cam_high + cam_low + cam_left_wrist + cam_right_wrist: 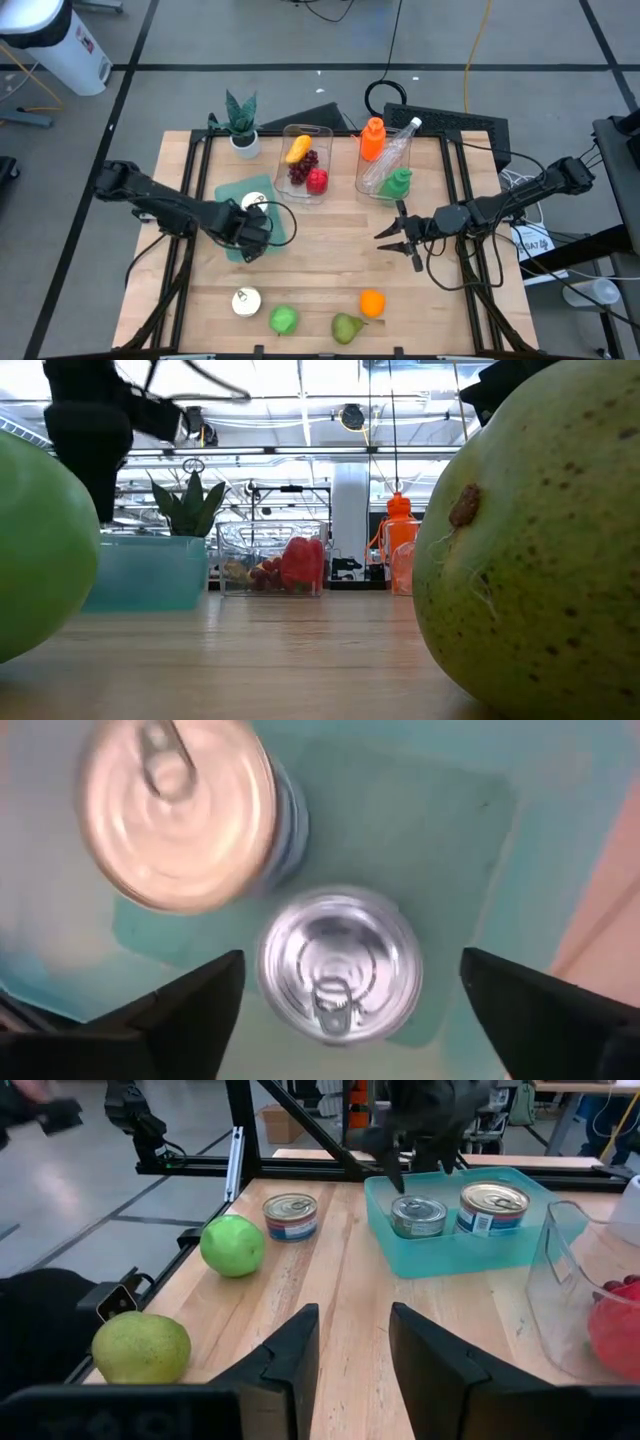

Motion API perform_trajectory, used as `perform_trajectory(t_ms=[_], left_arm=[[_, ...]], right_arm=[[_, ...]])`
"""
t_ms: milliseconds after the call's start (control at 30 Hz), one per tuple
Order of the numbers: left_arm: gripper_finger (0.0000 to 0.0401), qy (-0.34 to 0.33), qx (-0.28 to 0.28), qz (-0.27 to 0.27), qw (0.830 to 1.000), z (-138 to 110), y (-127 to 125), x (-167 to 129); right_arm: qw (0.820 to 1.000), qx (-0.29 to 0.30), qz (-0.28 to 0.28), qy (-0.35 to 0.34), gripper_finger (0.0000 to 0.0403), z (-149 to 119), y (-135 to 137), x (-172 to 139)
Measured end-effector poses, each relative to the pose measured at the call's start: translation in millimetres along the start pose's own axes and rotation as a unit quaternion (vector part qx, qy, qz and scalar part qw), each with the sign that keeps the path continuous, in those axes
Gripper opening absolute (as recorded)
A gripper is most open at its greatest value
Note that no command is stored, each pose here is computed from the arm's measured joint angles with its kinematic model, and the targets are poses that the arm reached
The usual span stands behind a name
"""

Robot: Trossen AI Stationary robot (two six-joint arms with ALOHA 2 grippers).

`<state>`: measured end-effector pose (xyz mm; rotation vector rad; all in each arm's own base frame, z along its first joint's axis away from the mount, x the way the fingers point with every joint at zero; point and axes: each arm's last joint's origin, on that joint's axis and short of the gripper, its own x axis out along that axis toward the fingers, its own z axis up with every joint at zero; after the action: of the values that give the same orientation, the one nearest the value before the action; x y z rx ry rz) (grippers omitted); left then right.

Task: Pick & Place Food Item
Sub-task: Put the orange into the left transparent bin

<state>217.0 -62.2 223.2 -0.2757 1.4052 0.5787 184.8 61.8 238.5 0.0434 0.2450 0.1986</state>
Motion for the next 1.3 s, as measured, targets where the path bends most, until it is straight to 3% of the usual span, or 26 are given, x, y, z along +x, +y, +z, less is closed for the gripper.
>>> perform_trajectory(t_ms=[133, 200, 333, 467, 600, 733, 800, 933, 1067, 1300], left_arm=[[0.0316, -0.083, 0.009, -0.032, 0.996, -7, 2, -21], [0.0276, -0.152, 0.024, -0.066, 0.986, -12, 2, -36], [0.0182, -0.278, 0.082, -0.156, 0.944, -23, 3, -60], [0.0076, -0.348, 0.15, -0.245, 0.892, -25, 1, -55], [0.006, -0.398, 0.191, -0.288, 0.85, -20, -3, -31], [0.0051, -0.487, 0.228, -0.31, 0.784, -15, -2, -8], [0.0051, -0.521, 0.218, -0.312, 0.764, -13, 6, 3], [0.0051, -0.549, 0.162, -0.312, 0.759, -9, 30, 21], [0.0051, -0.538, 0.094, -0.305, 0.78, -6, 47, 36], [0.0051, -0.573, 0.119, -0.301, 0.753, -10, 46, 36]], right_arm=[[1.0, -0.004, 0.0, 0.0, 0.0105, 0, 0, 0], [1.0, -0.006, 0.0, 0.0, 0.0101, 0, 0, 0], [1.0, -0.02, 0.0, 0.001, 0.0095, 0, 0, 0], [0.999, -0.037, 0.0, 0.001, 0.009, 0, 0, 0], [0.999, -0.044, 0.0, 0.003, 0.0088, -3, 0, 0], [0.999, -0.047, 0.0, 0.005, 0.0088, -5, 0, 0], [0.999, -0.048, 0.0, 0.005, 0.0088, -5, 0, 0], [0.999, -0.053, 0.0, 0.005, 0.0088, -5, 0, 0], [0.997, -0.076, 0.0, 0.006, 0.0088, -6, -1, 0], [0.996, -0.087, 0.0, 0.009, 0.0088, -6, -1, 0]])
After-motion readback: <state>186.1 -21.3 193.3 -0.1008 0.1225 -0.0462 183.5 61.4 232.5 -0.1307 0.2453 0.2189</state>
